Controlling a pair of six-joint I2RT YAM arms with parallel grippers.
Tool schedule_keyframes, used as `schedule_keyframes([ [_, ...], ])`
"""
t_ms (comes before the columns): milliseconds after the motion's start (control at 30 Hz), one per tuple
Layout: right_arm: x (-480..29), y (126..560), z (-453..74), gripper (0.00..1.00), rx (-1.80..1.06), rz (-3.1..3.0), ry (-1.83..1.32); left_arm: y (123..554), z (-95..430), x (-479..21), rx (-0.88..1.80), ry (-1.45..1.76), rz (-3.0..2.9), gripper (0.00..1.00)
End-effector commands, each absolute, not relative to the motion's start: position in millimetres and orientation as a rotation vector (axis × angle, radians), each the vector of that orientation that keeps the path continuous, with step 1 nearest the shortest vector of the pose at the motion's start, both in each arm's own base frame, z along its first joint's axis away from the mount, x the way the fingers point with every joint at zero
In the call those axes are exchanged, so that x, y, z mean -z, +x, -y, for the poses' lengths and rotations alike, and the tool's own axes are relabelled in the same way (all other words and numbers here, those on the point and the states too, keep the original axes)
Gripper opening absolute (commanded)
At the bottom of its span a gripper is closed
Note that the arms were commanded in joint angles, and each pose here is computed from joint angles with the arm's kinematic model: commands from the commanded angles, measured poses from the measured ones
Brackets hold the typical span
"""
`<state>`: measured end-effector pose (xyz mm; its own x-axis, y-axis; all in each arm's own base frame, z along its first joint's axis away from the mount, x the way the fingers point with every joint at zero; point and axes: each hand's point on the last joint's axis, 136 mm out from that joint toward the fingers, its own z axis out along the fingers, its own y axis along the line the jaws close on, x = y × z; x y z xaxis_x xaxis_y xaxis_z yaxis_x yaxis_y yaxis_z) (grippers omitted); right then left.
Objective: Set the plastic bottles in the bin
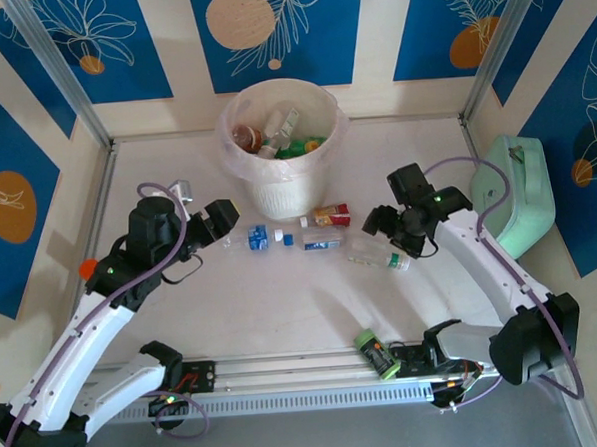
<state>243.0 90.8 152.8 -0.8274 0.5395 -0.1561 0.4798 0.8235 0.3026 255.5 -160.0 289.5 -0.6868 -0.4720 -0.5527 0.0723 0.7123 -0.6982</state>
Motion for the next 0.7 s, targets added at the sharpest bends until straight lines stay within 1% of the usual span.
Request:
schedule_keyframes([
  [0,-143,240,-72,0.82,-0.409,-2.678,1.105,253,160,-296,0.967,-0.301,-2.131,0.83],
  [100,-129,236,-57,0.78,-0.491,-2.605,1.294,251,160,-294,0.97,-0.298,-2.134,0.83],
  [200,-122,234,-47,0.76,-0.547,-2.541,1.414,250,162,-290,0.983,-0.296,-2.141,0.82],
  [467,-95,230,-37,0.75,-0.601,-2.436,1.694,253,174,-289,1.054,-0.277,-2.136,0.8],
  [667,-77,241,-45,0.74,-0.692,-2.411,1.786,253,179,-288,1.081,-0.254,-2.142,0.8],
])
